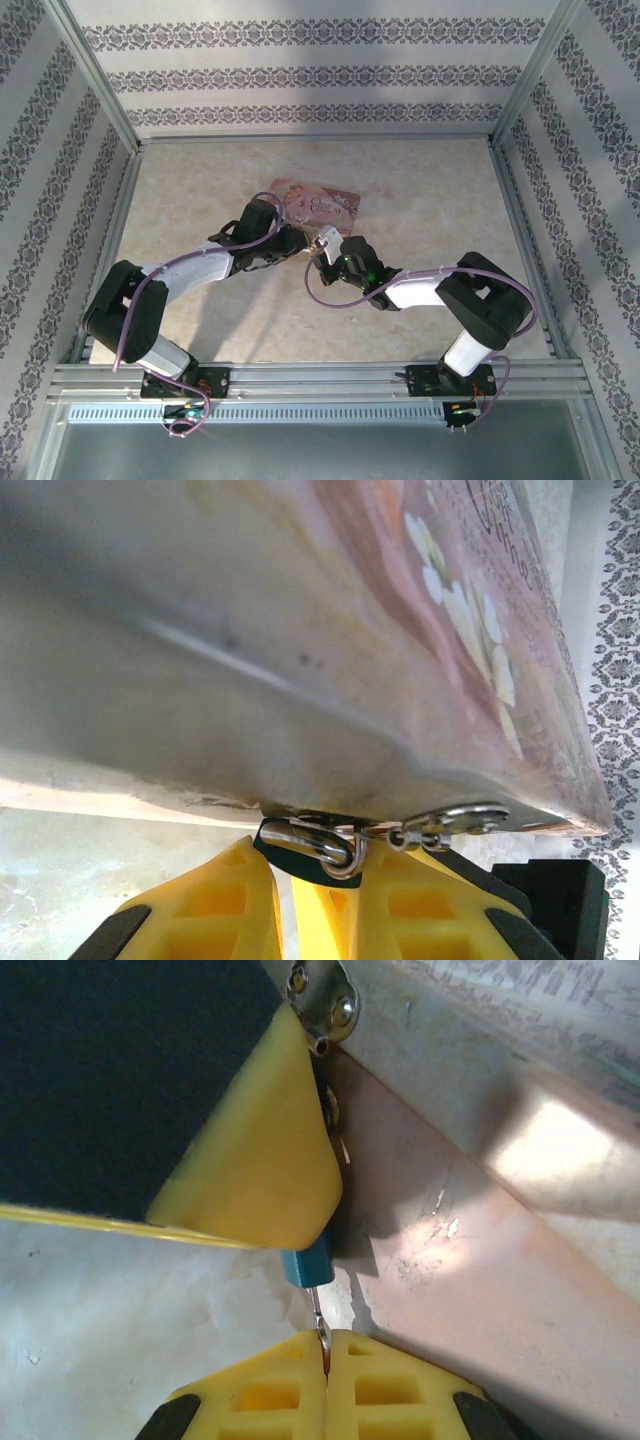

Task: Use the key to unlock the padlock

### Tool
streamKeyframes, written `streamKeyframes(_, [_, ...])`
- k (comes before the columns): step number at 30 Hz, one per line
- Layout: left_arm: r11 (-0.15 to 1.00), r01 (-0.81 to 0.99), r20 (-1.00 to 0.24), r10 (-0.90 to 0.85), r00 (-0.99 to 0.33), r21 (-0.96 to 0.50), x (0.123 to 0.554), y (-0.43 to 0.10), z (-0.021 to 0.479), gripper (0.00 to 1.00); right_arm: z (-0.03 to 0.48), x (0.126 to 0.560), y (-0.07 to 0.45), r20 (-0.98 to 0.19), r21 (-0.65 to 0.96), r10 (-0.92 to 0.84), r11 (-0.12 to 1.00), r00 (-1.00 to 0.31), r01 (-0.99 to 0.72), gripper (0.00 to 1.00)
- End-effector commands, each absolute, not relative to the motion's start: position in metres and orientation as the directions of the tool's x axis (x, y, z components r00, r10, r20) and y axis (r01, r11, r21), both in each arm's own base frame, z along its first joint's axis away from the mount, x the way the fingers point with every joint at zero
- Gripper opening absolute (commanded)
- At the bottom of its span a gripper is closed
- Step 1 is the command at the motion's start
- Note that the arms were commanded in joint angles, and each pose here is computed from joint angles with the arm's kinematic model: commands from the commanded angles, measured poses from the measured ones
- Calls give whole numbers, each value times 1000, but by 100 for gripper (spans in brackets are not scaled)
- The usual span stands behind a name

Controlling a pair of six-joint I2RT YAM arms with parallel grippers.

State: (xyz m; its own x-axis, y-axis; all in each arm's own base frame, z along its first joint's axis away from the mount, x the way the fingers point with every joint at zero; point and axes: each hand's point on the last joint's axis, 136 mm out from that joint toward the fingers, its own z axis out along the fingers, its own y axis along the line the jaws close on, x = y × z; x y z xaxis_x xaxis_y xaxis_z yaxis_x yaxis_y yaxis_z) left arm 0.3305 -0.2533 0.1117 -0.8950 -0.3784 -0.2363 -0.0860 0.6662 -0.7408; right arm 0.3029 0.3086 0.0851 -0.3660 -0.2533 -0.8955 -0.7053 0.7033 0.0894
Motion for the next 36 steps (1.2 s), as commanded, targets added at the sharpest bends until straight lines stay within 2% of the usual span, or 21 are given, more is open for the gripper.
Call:
streamKeyframes(1, [591, -23, -225, -343, -912, -807, 322, -272, 135, 18, 130, 312, 324, -962, 113, -111, 671, -250, -732, 0])
streamKeyframes(20, [549, -44, -180, -346, -921, -835, 321, -283, 127, 18, 166, 320, 338, -989, 121, 6, 622, -150, -774, 0])
streamKeyframes(27, [583, -53, -187, -344, -920, -811, 322, -280, 109, 19, 136, 323, 328, -975, 154, -19, 663, -222, -732, 0])
streamKeyframes(31, [589, -54, -189, -342, -920, -806, 324, -281, 103, 25, 121, 327, 322, -955, 229, 23, 691, -296, -686, 0])
streamKeyframes(36, [600, -64, -195, -356, -914, -797, 327, -277, 92, 27, 101, 322, 328, -925, 309, 62, 696, -375, -648, 0])
